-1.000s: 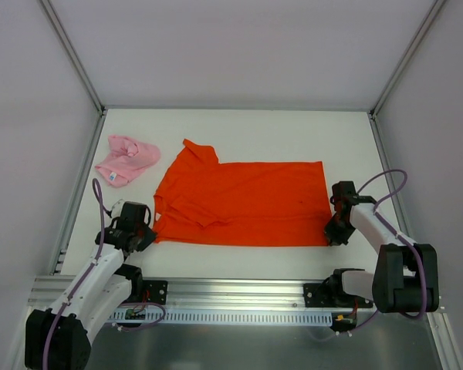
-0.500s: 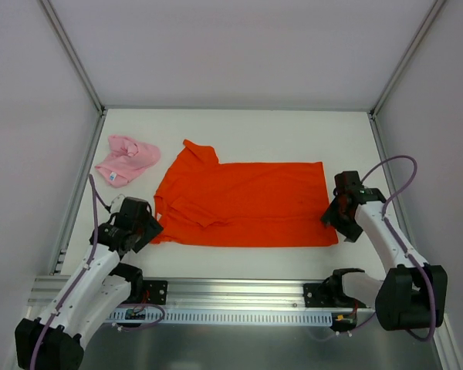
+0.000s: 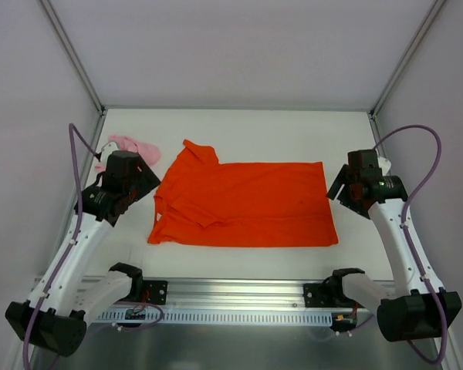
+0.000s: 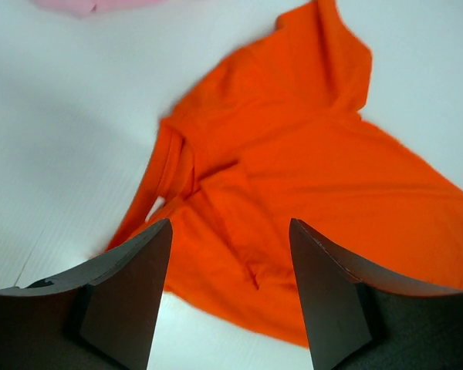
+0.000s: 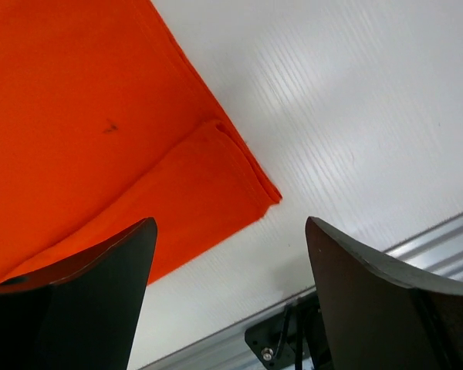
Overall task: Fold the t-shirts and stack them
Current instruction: Fold the flattened tshirt in 1/3 of the way, then grap the side of the flattened tshirt furthest away from the robot with both arms
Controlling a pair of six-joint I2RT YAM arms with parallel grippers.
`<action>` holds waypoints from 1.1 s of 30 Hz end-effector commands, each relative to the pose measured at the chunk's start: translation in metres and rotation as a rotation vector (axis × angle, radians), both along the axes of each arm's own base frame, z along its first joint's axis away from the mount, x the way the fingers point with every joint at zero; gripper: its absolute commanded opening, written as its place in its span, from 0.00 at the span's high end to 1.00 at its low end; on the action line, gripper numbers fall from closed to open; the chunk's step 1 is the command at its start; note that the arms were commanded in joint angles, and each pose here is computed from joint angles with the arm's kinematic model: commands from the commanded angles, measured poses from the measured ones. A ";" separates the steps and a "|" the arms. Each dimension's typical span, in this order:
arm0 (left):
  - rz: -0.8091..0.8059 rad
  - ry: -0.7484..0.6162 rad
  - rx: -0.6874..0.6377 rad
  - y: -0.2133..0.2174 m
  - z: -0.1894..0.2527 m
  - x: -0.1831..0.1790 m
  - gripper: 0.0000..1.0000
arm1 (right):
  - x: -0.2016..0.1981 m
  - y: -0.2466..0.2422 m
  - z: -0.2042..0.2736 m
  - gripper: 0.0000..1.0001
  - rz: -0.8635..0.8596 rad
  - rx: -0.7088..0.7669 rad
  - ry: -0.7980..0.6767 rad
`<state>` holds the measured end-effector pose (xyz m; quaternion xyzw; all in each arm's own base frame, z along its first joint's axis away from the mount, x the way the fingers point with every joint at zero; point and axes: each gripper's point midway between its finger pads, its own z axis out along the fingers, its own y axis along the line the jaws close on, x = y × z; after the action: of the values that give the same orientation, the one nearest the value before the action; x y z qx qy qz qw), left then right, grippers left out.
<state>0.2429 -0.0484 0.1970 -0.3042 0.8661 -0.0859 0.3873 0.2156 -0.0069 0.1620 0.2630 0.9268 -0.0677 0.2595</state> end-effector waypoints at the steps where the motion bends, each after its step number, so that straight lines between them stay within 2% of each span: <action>1: -0.091 -0.086 0.106 -0.005 0.020 0.043 0.37 | 0.030 -0.001 0.033 0.17 0.082 -0.052 -0.124; 4: -0.157 -0.128 0.125 -0.019 0.023 0.078 0.38 | 0.057 0.003 0.040 0.19 0.144 -0.064 -0.172; 6: -0.207 -0.147 0.141 -0.028 0.026 0.098 0.43 | 0.077 0.007 0.045 0.20 0.181 -0.073 -0.211; 8: -0.280 -0.168 0.149 -0.043 0.027 0.127 0.44 | 0.096 0.012 0.036 0.21 0.223 -0.075 -0.199; 9: -0.303 -0.172 0.156 -0.048 0.026 0.136 0.44 | 0.108 0.013 0.038 0.27 0.242 -0.083 -0.225; 10: -0.338 -0.179 0.165 -0.055 0.025 0.154 0.45 | 0.119 0.018 0.031 0.29 0.266 -0.075 -0.210; 12: -0.367 -0.152 0.192 -0.061 0.014 0.173 0.46 | 0.140 0.022 0.031 0.30 0.299 -0.080 -0.241; 13: -0.372 -0.181 0.199 -0.063 0.025 0.185 0.45 | 0.148 0.023 0.032 0.30 0.316 -0.087 -0.249; 20: -0.421 -0.206 0.217 -0.062 0.023 0.239 0.43 | 0.203 0.039 -0.007 0.30 0.342 -0.039 -0.211; 21: -0.441 -0.184 0.201 -0.064 0.010 0.246 0.43 | 0.209 0.040 -0.020 0.30 0.343 -0.037 -0.188; 24: -0.439 -0.193 0.178 -0.054 0.006 0.266 0.47 | 0.219 0.038 -0.034 0.30 0.333 -0.047 -0.171; 27: -0.481 -0.153 0.095 -0.056 -0.026 0.286 0.49 | 0.224 0.036 -0.042 0.30 0.324 -0.062 -0.150; 29: -0.513 -0.151 0.058 -0.060 -0.027 0.298 0.49 | 0.225 0.033 -0.044 0.30 0.315 -0.073 -0.144; 30: -0.526 -0.106 0.043 -0.061 -0.048 0.304 0.50 | 0.225 0.032 -0.044 0.30 0.313 -0.076 -0.143; 33: -0.571 -0.099 0.040 -0.066 -0.051 0.317 0.50 | 0.226 0.032 -0.046 0.30 0.312 -0.076 -0.138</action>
<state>0.5523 -0.0953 0.1338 -0.0817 0.9014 -0.1523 0.3970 0.4194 0.0272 0.0915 0.1082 0.9480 -0.0383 0.2970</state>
